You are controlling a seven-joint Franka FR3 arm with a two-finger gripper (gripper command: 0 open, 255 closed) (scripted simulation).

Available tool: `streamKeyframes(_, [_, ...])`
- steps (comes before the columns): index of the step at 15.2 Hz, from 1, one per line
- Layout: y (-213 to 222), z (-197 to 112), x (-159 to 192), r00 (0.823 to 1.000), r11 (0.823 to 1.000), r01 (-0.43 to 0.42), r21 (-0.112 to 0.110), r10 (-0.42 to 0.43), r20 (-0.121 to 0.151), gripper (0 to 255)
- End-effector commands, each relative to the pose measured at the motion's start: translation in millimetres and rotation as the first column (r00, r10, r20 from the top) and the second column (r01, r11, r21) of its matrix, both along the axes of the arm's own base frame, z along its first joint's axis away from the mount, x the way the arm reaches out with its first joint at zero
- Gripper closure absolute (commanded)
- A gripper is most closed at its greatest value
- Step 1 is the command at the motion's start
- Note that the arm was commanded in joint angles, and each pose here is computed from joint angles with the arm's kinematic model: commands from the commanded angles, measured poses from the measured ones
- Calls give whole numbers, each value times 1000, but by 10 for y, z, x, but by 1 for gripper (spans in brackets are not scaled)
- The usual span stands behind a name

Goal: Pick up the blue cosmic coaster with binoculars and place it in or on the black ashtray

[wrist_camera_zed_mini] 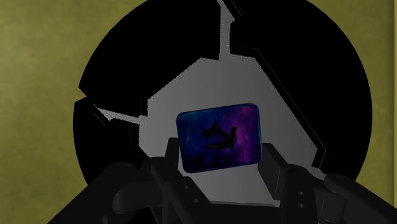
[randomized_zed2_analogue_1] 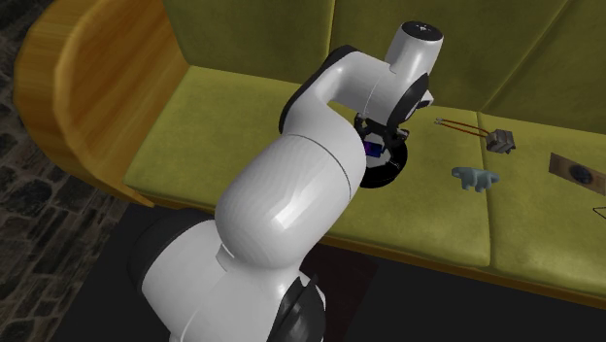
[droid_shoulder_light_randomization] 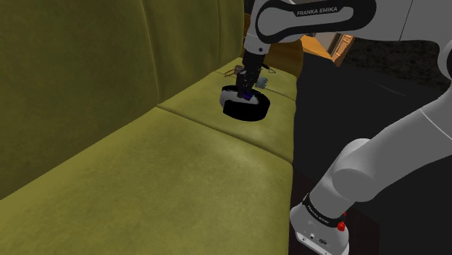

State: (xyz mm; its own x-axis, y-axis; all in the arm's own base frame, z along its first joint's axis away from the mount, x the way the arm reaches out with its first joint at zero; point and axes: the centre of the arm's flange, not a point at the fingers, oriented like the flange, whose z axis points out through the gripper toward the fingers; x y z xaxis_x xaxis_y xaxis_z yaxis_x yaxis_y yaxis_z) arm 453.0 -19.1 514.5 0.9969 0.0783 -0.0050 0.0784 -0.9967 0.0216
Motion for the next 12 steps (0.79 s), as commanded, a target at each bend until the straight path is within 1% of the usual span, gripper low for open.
streamKeyframes(1, [0,-2,0,1000,1000,0,0,0,0,255])
streamKeyframes(2, [0,-2,0,1000,1000,0,0,0,0,0])
streamKeyframes(7, [0,-2,0,1000,1000,0,0,0,0,0])
streamKeyframes(11, [11,498,2,1000,1000,0,0,0,0,0])
streamKeyframes(12, [11,498,2,1000,1000,0,0,0,0,0])
